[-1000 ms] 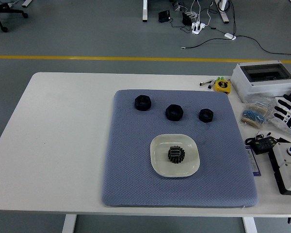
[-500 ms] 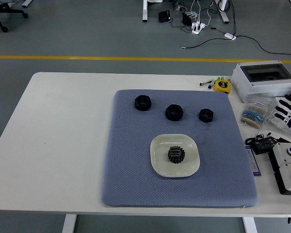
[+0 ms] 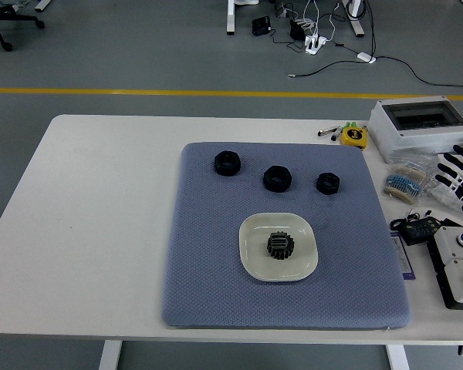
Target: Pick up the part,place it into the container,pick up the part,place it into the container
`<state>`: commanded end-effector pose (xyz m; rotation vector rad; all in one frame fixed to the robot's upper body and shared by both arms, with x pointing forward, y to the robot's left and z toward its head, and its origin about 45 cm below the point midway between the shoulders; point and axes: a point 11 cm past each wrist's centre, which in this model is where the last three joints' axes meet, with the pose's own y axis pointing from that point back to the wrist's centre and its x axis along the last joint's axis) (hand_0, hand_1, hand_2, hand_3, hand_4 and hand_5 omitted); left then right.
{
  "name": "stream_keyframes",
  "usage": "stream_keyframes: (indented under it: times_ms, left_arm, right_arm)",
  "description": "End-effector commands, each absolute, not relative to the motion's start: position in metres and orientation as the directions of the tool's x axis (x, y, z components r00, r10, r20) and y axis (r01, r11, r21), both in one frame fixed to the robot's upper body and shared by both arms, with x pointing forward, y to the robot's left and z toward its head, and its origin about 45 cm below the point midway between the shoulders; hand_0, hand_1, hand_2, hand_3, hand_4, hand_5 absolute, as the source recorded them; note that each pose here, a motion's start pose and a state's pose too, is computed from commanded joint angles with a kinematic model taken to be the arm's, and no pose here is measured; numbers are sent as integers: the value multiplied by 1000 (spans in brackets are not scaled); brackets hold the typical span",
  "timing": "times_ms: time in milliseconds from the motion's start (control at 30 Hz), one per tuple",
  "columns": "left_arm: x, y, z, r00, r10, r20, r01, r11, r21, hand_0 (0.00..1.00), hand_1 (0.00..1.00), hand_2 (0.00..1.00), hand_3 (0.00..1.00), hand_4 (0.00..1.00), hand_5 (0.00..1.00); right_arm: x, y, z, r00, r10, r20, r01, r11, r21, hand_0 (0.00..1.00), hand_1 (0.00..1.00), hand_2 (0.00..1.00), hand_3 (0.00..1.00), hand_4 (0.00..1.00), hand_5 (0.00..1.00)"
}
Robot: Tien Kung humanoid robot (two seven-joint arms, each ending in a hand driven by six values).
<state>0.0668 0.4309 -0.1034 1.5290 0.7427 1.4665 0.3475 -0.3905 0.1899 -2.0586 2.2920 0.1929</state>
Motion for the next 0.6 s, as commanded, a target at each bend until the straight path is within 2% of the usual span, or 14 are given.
stream_keyframes:
  times_ms: [600]
  left_arm:
    - [60,431,-104,147,875,462,-126,-446,886,708,627,718,619,715,680]
  right_arm:
    - [344,-384,181,-96,-986,-135,-993,86,78,761,755,788,809,998,881]
